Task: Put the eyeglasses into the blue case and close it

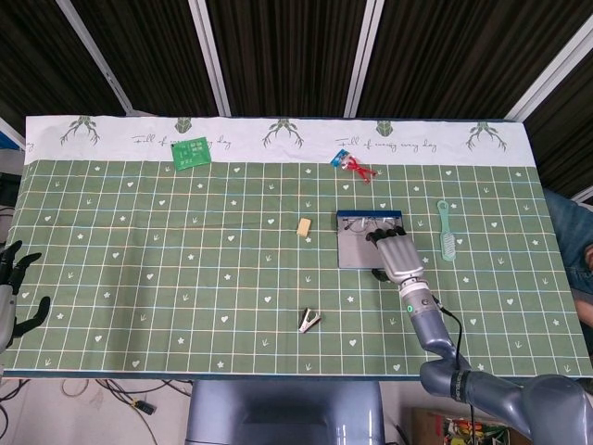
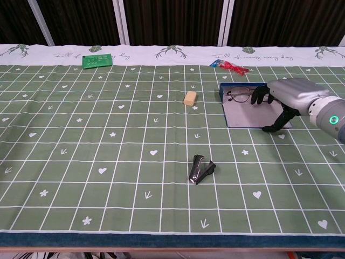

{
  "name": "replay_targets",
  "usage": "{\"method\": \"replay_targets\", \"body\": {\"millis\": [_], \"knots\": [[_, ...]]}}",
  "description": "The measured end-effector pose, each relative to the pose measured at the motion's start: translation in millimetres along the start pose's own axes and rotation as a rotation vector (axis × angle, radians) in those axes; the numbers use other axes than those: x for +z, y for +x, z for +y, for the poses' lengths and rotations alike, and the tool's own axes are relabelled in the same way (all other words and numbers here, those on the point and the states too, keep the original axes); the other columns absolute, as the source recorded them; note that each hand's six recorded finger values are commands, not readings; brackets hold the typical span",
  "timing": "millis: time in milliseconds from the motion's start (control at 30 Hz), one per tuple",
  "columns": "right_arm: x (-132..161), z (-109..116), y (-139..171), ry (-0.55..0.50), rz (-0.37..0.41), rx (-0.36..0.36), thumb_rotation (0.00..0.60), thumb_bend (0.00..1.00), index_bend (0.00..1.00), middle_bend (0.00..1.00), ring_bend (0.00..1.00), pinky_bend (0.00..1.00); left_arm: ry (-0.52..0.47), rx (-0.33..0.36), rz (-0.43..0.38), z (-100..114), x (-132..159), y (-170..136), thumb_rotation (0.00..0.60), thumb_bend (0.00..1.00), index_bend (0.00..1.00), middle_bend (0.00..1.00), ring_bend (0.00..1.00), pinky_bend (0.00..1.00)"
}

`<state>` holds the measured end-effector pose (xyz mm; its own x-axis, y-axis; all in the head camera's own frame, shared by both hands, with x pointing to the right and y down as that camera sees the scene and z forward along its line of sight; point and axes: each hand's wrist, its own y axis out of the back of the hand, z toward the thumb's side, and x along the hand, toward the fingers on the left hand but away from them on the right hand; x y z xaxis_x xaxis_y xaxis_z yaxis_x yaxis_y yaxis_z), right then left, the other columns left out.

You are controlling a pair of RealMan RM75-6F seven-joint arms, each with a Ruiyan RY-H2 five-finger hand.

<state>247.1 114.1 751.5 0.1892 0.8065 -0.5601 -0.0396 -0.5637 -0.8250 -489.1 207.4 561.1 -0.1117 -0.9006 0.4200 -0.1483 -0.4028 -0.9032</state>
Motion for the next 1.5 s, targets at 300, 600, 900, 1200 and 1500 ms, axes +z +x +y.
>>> {"method": "replay_targets", "body": {"millis": [300,600,900,1200,1500], "knots": [[1,1,-1,-0.009,0.003,-0.003,0.600,0.45,0.37,0.31,0.31,0.22,0.000,0.001,0.001,0,0,0,0.600,0.38,0.16,0.00,0.00,0.00],[4,8,-6,-0.021,0.004,-0.025,0.600,0.47,0.38,0.32,0.32,0.22,0.000,0.001,0.001,0,0,0,0.600,0.38,0.15,0.00,0.00,0.00],[0,21,-20,-0.029,-0.019,-0.053,0.600,0.47,0.38,0.32,0.32,0.22,-0.001,0.001,0.002,0,0,0,0.600,0.38,0.16,0.00,0.00,0.00],[-3,28,-35,-0.026,-0.039,-0.080,0.600,0.47,0.39,0.32,0.33,0.22,-0.003,0.003,0.004,1,-1,0,0.600,0.38,0.16,0.00,0.00,0.00],[-4,25,-47,-0.025,-0.054,-0.083,0.600,0.47,0.43,0.33,0.33,0.22,-0.004,0.003,0.004,1,-1,0,0.600,0.38,0.16,0.00,0.00,0.00]]}}
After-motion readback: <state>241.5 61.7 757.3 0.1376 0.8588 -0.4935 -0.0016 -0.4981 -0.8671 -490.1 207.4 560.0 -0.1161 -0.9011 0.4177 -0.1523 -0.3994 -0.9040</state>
